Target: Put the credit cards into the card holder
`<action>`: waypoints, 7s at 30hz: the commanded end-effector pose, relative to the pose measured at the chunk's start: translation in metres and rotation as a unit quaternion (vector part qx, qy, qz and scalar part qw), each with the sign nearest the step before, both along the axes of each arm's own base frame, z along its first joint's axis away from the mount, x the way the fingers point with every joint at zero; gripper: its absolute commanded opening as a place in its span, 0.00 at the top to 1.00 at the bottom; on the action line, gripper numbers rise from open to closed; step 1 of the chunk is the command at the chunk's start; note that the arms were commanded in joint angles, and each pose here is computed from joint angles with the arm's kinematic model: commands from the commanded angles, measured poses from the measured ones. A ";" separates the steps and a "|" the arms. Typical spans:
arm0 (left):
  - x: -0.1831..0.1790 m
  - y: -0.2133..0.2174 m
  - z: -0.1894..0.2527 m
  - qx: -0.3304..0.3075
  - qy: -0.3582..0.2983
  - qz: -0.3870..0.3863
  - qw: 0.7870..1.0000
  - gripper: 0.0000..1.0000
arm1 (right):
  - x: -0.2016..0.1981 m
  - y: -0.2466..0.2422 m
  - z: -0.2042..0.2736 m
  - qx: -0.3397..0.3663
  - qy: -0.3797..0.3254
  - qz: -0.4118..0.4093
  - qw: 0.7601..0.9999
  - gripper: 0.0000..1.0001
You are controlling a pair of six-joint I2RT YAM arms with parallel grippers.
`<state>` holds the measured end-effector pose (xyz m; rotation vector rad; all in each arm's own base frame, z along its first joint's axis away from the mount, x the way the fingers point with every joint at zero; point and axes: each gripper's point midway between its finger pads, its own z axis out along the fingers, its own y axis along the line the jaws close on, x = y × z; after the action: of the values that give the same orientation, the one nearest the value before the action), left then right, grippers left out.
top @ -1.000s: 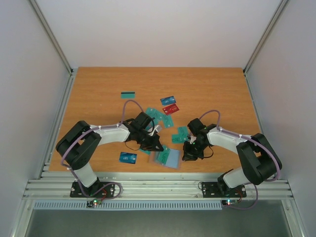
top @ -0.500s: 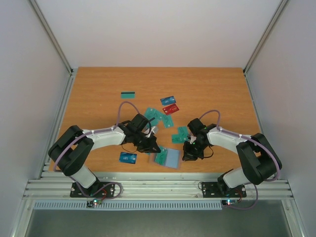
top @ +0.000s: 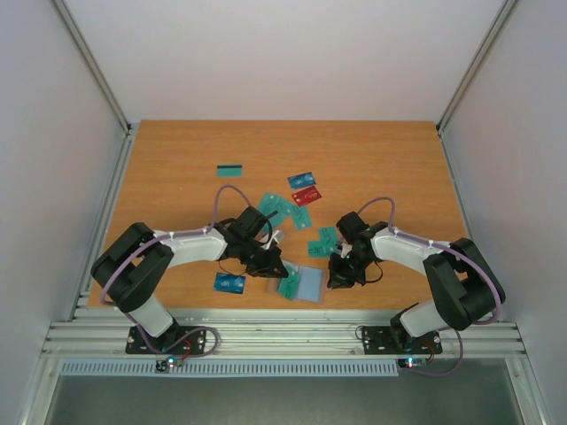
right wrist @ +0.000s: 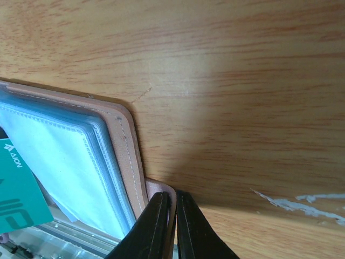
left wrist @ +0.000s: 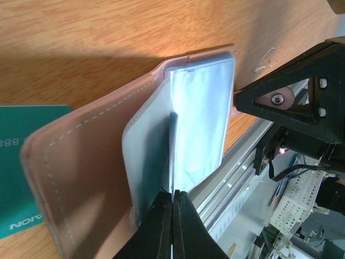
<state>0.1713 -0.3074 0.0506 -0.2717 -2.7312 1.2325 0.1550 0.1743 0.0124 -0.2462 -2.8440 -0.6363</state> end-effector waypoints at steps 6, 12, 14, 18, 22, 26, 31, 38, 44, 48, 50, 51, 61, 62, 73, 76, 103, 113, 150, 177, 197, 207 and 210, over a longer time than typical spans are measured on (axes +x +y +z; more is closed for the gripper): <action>-0.004 -0.007 -0.007 -0.009 0.004 -0.010 1.000 1.00 | 0.005 -0.014 -0.016 -0.047 -0.020 0.009 0.999 0.91; -0.002 -0.013 -0.006 -0.020 0.004 -0.011 1.000 1.00 | 0.006 -0.012 -0.017 -0.044 -0.019 0.010 0.999 0.91; -0.001 -0.015 -0.008 -0.021 0.005 -0.011 1.000 1.00 | 0.006 -0.012 -0.016 -0.043 -0.019 0.010 0.999 0.91; 0.002 -0.018 -0.011 -0.021 0.005 -0.008 1.000 1.00 | 0.007 -0.012 -0.016 -0.042 -0.019 0.010 0.999 0.91; 0.007 -0.022 -0.009 -0.024 0.000 0.000 1.000 1.00 | 0.006 -0.011 -0.016 -0.041 -0.018 0.009 0.999 0.91; 0.011 -0.025 -0.010 -0.018 -0.007 0.009 1.000 1.00 | 0.006 -0.011 -0.016 -0.040 -0.018 0.007 0.999 0.92; 0.016 -0.028 -0.014 -0.010 -0.009 0.019 1.000 1.00 | 0.005 -0.011 -0.016 -0.039 -0.016 0.006 0.999 0.92; 0.017 -0.033 -0.022 -0.001 -0.005 0.039 0.999 1.00 | 0.006 -0.009 -0.017 -0.035 -0.013 0.001 0.999 0.92; 0.016 -0.033 -0.023 0.006 -0.007 0.047 0.999 1.00 | 0.006 -0.008 -0.017 -0.033 -0.012 -0.001 0.999 0.91; 0.019 -0.034 -0.022 -0.002 -0.013 0.059 0.998 1.00 | 0.005 -0.008 -0.017 -0.032 -0.010 -0.002 0.999 0.92; 0.019 -0.034 -0.022 0.000 -0.012 0.065 0.998 1.00 | 0.004 -0.008 -0.017 -0.033 -0.009 -0.004 0.999 0.92; 0.018 -0.035 -0.022 0.001 -0.013 0.066 0.998 1.00 | 0.003 -0.008 -0.018 -0.032 -0.008 -0.005 0.999 0.92; 0.013 -0.038 -0.029 0.000 0.000 0.079 0.997 1.00 | -0.002 -0.008 -0.023 -0.027 0.006 -0.015 1.000 0.92; 0.012 -0.039 -0.030 -0.001 0.002 0.080 0.997 1.00 | -0.002 -0.008 -0.023 -0.027 0.007 -0.016 0.999 0.92; 0.002 -0.045 -0.037 0.002 0.012 0.078 0.997 1.00 | -0.001 -0.005 -0.023 -0.022 0.011 -0.021 0.999 0.92; 0.001 -0.048 -0.037 -0.003 0.013 0.074 0.997 1.00 | 0.000 -0.005 -0.023 -0.022 0.009 -0.022 0.999 0.92; -0.012 -0.057 -0.033 0.016 0.003 0.049 0.999 0.92 | 0.006 -0.004 -0.013 -0.020 -0.007 -0.016 1.000 0.92; -0.014 -0.045 -0.020 0.048 -0.024 0.024 0.998 0.73 | 0.008 -0.005 -0.008 -0.023 -0.014 -0.015 1.000 0.92; -0.012 -0.048 0.000 0.056 -0.086 -0.068 0.992 0.98 | 0.008 0.008 0.079 0.052 -0.076 -0.008 0.996 0.55; -0.015 -0.041 -0.044 0.099 -0.074 -0.098 0.988 1.00 | 0.009 0.035 0.021 0.070 -0.020 -0.005 0.997 0.57; -0.017 -0.039 -0.049 0.098 -0.068 -0.093 0.989 1.00 | 0.011 0.041 0.035 0.072 -0.033 0.009 0.997 0.57; -0.019 -0.036 -0.050 0.098 -0.065 -0.089 0.989 1.00 | 0.009 0.036 0.027 0.057 -0.034 0.016 0.998 0.57; -0.019 -0.036 -0.049 0.096 -0.067 -0.088 0.989 1.00 | 0.008 0.038 0.023 0.062 -0.031 0.020 0.997 0.57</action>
<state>0.1560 -0.3501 0.0183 -0.5806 -2.8238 0.9792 0.1630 0.2107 0.0376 -0.1993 -2.8336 -0.8227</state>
